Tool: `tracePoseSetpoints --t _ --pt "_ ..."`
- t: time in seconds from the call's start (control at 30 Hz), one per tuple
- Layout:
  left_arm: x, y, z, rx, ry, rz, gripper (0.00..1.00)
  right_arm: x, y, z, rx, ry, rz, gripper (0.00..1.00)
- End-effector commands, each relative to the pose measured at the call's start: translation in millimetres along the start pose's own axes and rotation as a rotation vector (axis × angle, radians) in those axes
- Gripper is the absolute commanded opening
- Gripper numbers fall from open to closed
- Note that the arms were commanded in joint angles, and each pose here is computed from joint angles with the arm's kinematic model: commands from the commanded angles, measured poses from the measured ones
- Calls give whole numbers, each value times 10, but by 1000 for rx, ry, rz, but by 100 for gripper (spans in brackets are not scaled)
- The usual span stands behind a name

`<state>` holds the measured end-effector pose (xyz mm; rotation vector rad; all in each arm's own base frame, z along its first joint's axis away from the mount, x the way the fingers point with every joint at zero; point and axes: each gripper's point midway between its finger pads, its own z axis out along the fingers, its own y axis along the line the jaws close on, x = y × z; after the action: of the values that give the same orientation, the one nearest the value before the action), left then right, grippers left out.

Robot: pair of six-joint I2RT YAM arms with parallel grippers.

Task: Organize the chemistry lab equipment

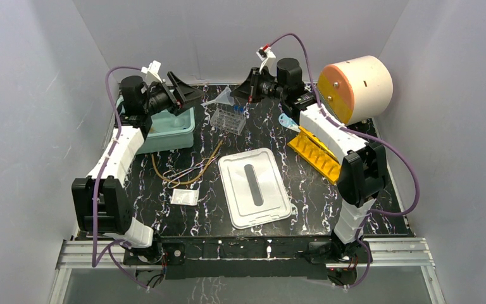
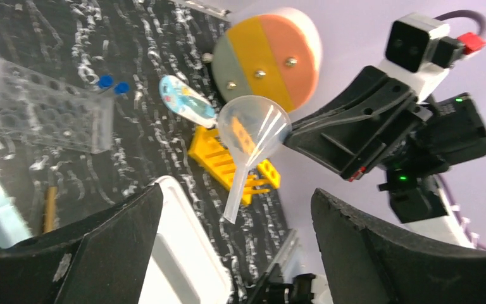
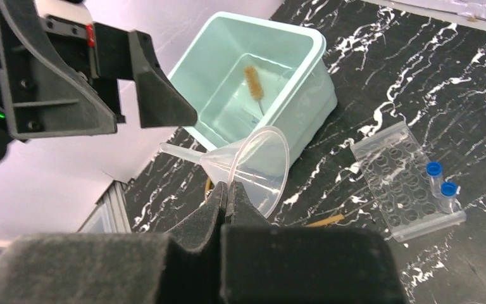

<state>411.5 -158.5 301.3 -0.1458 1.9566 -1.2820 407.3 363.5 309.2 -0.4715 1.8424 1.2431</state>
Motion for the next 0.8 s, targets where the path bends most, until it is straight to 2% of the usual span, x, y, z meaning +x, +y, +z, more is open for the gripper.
tracePoseSetpoints --t 0.0,0.1,0.27,0.53,0.67,0.73,0.77 --pt "-21 -547 -31 222 -9 -49 83 -532 462 -210 -113 -142 -30 0" --pt "24 -513 16 224 -3 -95 74 -557 469 -204 -120 -147 -16 0" --pt "77 -501 82 219 26 -113 47 -529 445 -173 -126 -137 -1 0" --pt "68 -376 135 171 13 -153 11 -483 425 -147 -131 -121 5 0" --pt "81 -350 143 161 19 -155 0 -474 404 -132 -126 -117 10 0" --pt "81 -344 140 156 18 -148 0 -469 389 -121 -120 -111 13 0" --pt "72 -339 140 149 16 -138 0 -469 377 -115 -113 -107 18 10"
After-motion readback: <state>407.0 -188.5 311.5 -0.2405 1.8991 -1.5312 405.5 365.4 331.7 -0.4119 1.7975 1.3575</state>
